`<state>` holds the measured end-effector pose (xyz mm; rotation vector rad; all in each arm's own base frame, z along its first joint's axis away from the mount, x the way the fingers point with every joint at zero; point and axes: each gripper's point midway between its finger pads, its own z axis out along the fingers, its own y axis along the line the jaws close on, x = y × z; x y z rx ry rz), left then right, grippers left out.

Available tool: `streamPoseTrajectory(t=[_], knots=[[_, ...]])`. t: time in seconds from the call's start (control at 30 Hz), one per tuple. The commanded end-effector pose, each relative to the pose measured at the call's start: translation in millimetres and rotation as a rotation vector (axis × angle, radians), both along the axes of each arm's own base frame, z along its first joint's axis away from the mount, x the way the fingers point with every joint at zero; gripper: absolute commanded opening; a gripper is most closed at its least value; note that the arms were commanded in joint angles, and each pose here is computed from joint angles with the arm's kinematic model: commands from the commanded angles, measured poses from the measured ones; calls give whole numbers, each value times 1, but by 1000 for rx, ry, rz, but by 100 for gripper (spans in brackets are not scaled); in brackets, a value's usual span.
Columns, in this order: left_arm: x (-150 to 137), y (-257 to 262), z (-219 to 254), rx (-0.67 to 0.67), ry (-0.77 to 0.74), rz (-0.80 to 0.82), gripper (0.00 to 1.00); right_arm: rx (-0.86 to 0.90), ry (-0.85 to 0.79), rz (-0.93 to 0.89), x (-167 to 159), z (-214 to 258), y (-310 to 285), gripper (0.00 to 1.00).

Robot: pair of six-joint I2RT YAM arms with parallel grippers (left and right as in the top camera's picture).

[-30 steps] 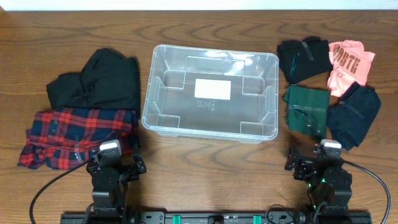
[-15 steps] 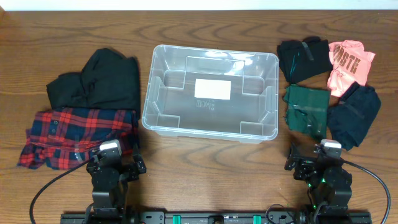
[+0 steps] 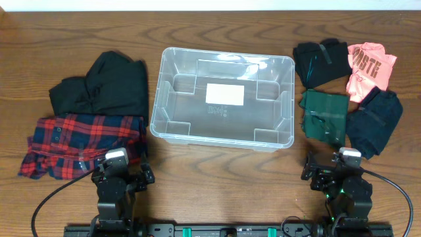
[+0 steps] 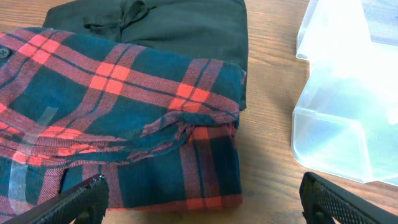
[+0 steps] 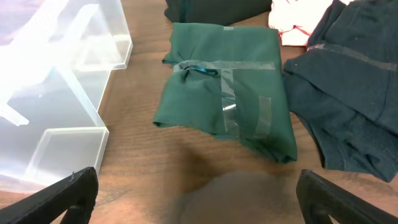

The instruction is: Pack container

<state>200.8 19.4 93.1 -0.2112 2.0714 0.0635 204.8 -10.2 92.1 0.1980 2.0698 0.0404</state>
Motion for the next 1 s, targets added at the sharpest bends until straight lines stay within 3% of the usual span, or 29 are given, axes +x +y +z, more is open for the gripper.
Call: streamPoseTrajectory(t=[0.0, 0.23, 0.43, 0.7, 0.97], knots=[[0, 2, -4, 13, 6, 3, 98, -10, 2, 8, 0, -1, 1, 99], [0, 2, -4, 13, 6, 3, 98, -4, 2, 6, 0, -1, 1, 99], [0, 2, -4, 13, 6, 3, 98, 117, -12, 51, 2, 5, 18, 99], [0, 2, -4, 13, 6, 3, 98, 141, 222, -17, -16, 33, 12, 99], [0, 2, -4, 13, 6, 3, 98, 208, 365, 22, 48, 96, 25, 99]])
